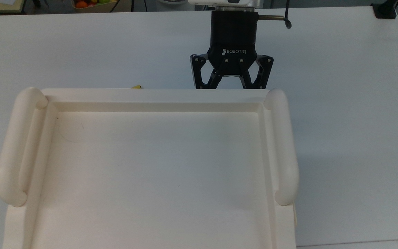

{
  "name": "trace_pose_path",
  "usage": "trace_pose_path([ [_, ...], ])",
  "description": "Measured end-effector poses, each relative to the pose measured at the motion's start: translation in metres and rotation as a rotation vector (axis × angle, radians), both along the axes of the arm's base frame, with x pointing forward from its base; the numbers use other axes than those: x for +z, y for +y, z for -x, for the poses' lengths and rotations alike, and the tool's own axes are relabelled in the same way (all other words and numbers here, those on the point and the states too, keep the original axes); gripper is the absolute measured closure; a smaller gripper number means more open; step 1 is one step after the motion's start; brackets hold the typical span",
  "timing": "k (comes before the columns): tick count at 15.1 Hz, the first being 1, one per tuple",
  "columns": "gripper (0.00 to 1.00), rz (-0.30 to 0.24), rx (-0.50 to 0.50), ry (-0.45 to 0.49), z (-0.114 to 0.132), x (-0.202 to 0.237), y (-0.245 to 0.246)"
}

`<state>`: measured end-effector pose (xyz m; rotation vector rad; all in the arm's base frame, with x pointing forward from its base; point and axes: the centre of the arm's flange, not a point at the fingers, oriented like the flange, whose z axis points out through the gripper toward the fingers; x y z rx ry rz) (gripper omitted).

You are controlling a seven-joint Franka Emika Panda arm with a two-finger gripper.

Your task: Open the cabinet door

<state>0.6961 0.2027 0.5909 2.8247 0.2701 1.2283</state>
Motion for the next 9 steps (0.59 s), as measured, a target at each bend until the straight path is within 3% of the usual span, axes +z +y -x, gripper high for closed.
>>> trace_pose_path([
  [1,0.43,0.0,0.001,0.0,0.0002,-0.0003,0.001],
  [5,0.55,0.001,0.0,0.006,-0.0011,-0.0048,0.0022],
  [9,0.58,0.001,0.0,0.007,-0.0016,-0.0059,0.0023],
])
